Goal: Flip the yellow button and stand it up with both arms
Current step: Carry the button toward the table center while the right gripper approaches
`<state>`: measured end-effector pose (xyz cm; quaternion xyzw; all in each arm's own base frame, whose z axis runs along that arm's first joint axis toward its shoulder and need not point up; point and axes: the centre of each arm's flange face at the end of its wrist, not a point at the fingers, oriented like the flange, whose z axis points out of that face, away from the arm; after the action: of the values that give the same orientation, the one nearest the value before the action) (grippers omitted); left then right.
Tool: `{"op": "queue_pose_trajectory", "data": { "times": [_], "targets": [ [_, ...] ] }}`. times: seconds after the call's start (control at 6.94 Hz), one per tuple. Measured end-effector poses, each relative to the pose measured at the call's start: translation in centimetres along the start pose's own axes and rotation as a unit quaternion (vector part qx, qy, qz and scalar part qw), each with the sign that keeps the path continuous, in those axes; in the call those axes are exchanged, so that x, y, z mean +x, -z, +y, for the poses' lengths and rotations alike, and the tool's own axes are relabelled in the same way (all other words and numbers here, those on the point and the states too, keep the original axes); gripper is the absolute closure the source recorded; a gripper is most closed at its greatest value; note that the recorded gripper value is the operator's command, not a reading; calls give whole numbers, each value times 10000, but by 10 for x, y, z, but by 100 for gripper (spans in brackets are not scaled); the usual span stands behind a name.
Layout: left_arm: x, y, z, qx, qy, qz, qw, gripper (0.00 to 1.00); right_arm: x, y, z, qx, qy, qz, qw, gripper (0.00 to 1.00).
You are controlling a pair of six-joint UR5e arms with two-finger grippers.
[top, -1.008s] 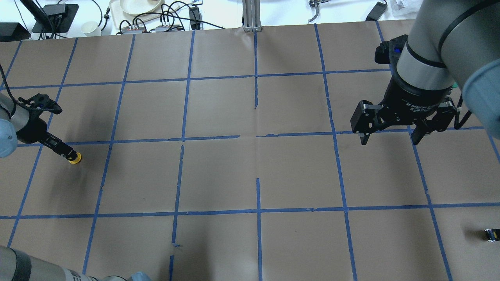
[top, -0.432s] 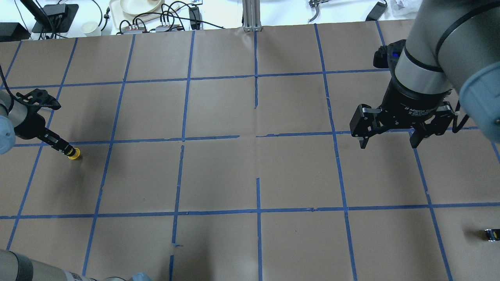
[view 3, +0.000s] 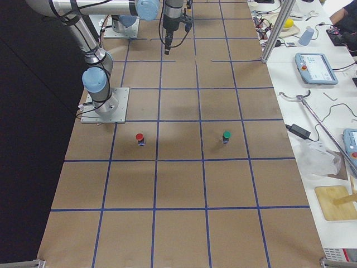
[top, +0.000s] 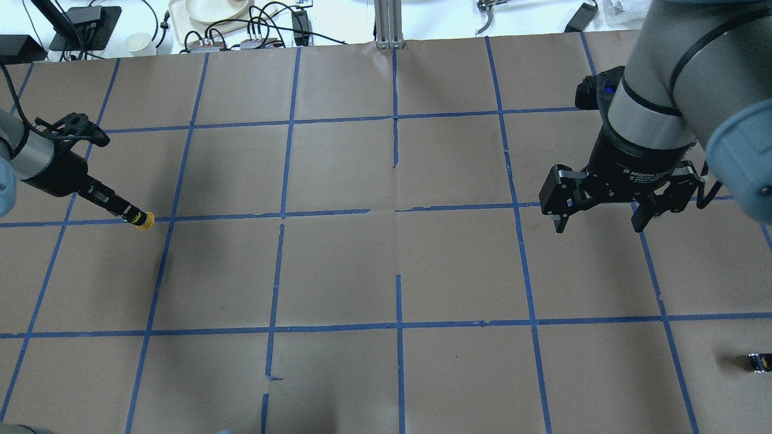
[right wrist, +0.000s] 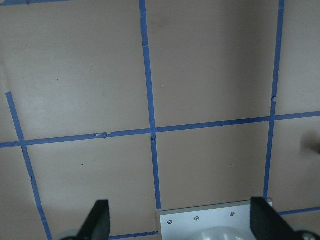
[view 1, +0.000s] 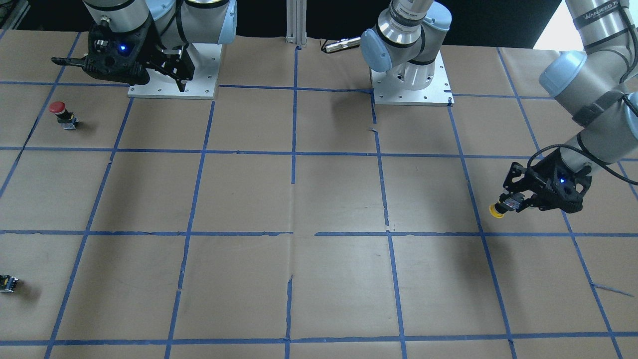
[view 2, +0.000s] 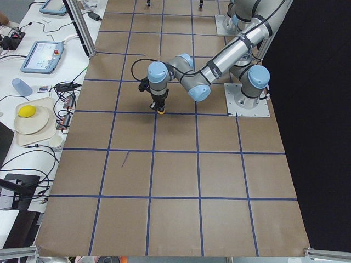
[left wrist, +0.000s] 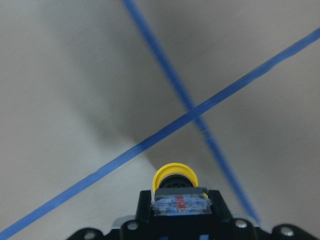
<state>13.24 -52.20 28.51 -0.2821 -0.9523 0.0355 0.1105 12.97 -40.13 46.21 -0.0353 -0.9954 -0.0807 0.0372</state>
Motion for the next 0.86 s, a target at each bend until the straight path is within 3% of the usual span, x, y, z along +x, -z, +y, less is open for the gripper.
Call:
{"op": "queue_pose_trajectory", "data": {
  "times": [0.29,0.43,0.58,0.86],
  "targets": [
    [66,-1,-45,641,340,1063,9917,98,-1,-3,-1,-60,16,-37,10000,0],
    [104,0,-74,1013,725,1594,9793,98,-7,-1,-2,-67,-57,-308,9995,0],
    [146,4,-103,1300,1085,2125,9624,98,-18,3,-3,-108,-346,-864,9956,0],
    [219,22,-138,1703,1751,3252,9135,98,-35,8,-5,-350,-1022,-1843,9769,0]
  ]
}}
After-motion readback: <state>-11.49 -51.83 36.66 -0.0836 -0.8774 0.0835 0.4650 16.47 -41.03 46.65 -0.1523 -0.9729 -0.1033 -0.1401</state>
